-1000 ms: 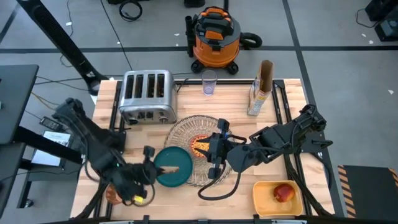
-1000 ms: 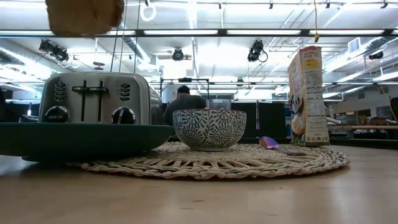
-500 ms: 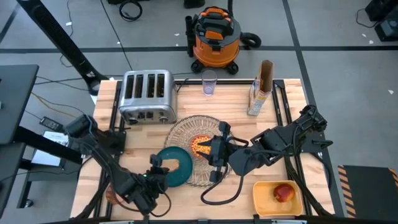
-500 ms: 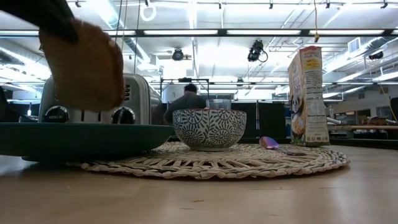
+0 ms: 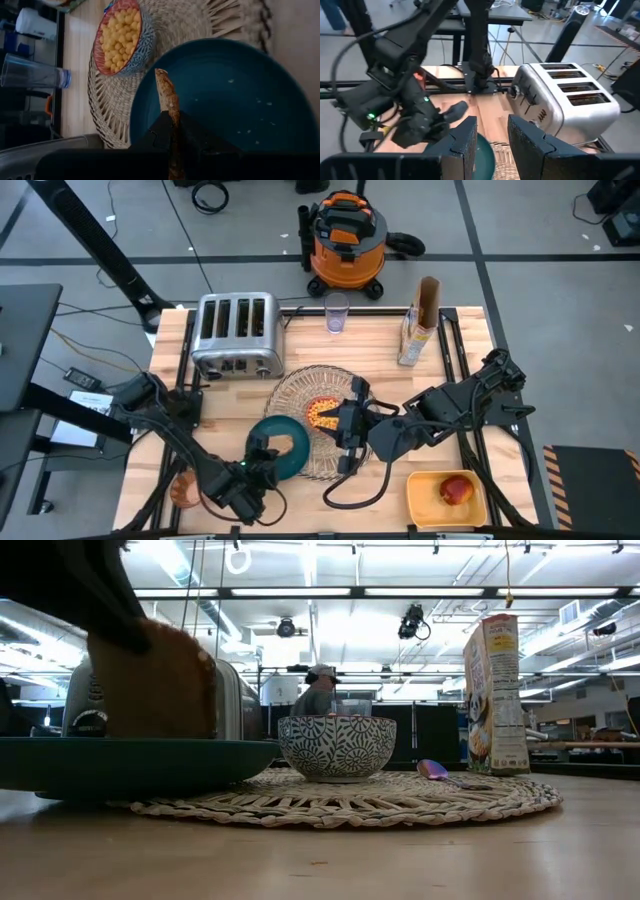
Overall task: Arrange a breakfast setting
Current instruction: Put the bread on the blue plate
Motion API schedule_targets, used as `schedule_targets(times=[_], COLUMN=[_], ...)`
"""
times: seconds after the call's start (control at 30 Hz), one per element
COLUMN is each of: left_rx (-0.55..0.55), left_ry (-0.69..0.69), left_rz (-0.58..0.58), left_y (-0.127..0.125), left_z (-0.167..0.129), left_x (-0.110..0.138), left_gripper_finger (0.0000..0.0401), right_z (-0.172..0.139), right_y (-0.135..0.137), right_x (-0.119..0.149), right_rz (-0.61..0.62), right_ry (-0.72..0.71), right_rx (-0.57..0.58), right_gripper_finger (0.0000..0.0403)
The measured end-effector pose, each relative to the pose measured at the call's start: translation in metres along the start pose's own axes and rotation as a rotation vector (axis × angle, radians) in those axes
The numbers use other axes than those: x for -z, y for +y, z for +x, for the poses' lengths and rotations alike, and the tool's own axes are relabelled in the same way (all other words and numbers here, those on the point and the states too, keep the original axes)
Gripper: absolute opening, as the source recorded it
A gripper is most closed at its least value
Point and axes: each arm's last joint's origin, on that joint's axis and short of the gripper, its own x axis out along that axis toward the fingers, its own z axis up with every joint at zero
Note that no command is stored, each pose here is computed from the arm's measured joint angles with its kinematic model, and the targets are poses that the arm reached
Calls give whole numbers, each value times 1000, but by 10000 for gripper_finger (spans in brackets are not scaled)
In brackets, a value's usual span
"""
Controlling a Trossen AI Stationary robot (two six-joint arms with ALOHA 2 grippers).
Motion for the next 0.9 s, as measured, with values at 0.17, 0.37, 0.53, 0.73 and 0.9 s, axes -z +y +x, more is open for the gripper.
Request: schedule_targets(times=[0.17,0.37,0.53,0.73,0.9], left_rx=[-15,14,8,22,44], left_ry=[27,81,96,101,110], left_rz=[0,2,-13,-22,-29], left_y=[0,-10,-14,-15,-16], left_z=[10,18,23,23,23], left_x=[-1,4,5,5,5], left_gripper_finger=[25,25,26,64,116], right_z=[-3,-5,-7,-9,-9], right_y=[6,17,25,29,29], right_x=[2,13,19,21,22], right_rz=[7,56,87,154,220], right_ry=[6,32,40,55,73], right_rx=[-33,-58,-75,-101,-127], right_gripper_finger=[118,119,123,138,148])
